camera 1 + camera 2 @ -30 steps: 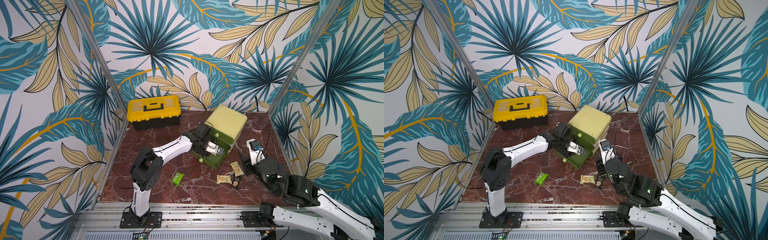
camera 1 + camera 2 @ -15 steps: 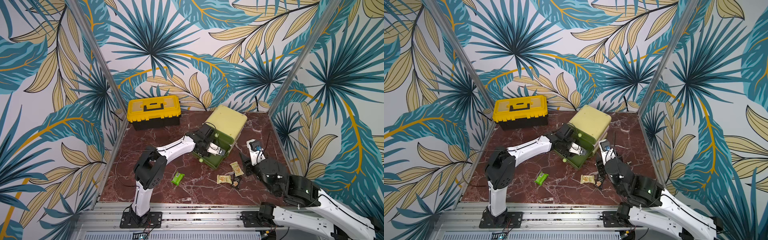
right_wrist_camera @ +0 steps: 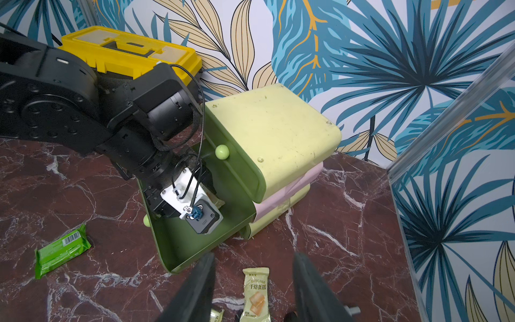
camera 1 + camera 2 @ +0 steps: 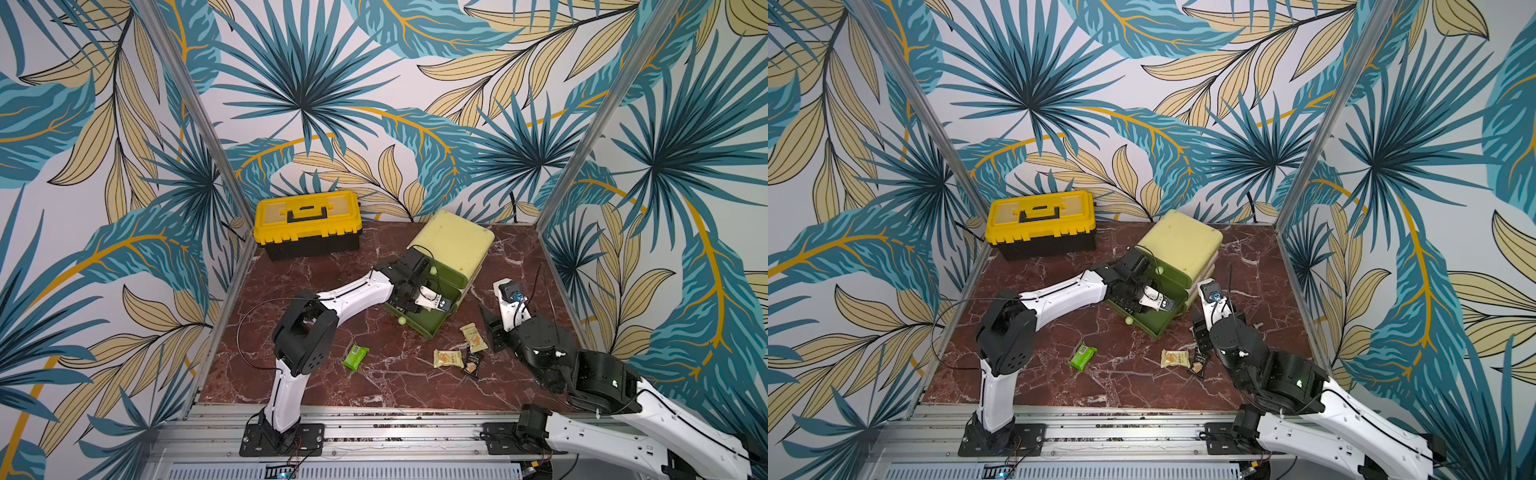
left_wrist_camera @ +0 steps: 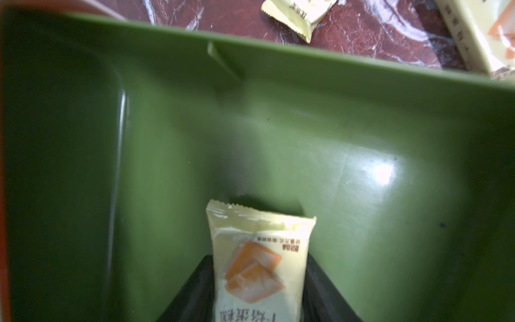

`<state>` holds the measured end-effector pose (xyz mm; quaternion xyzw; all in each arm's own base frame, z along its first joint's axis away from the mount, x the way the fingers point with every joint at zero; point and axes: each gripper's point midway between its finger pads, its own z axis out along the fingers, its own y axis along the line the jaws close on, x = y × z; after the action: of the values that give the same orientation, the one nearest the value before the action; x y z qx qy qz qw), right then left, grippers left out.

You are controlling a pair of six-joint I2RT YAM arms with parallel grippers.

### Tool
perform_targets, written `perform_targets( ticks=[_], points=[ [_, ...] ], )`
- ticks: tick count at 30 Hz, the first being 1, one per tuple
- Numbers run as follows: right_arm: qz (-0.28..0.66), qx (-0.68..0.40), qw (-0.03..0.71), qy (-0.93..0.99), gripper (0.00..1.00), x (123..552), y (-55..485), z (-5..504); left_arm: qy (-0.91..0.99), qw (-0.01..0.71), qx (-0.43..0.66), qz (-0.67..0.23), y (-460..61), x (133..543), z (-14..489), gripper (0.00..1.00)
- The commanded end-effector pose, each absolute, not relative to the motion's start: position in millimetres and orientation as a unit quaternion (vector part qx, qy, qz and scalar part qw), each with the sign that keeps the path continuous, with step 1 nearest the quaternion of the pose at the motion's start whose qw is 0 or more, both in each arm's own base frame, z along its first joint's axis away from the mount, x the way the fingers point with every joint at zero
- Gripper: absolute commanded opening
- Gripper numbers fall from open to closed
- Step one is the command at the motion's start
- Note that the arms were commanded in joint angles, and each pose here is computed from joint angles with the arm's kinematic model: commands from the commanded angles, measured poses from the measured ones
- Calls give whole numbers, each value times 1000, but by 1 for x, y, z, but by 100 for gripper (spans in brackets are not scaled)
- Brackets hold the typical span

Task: Take the cookies out of the drawer
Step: Pick up the cookie from the drawer, then place the cookie at the center of the board.

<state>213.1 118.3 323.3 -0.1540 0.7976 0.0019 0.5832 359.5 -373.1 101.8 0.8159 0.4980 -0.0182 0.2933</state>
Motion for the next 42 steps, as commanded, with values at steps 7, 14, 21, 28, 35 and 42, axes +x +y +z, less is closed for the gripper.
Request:
perform_targets(
  ticks=[7, 14, 21, 28, 35, 42],
  points=[
    [-13, -155, 584, 797, 48, 213, 113, 322, 498, 303, 812, -22, -380, 366, 111, 43],
    [-13, -155, 583, 797, 48, 214, 113, 321, 496, 321, 806, -19, -385, 363, 129, 43],
    [-13, -153, 583, 798, 48, 214, 113, 321, 496, 341, 799, -11, -386, 356, 156, 42],
    [-15, -153, 584, 797, 48, 214, 113, 321, 506, 348, 789, -8, -380, 345, 180, 42],
    [-17, -152, 584, 797, 48, 215, 113, 322, 521, 361, 773, -18, -375, 338, 197, 42],
    [-22, -156, 586, 795, 48, 215, 112, 325, 584, 385, 715, -21, -347, 324, 225, 41]
  ],
)
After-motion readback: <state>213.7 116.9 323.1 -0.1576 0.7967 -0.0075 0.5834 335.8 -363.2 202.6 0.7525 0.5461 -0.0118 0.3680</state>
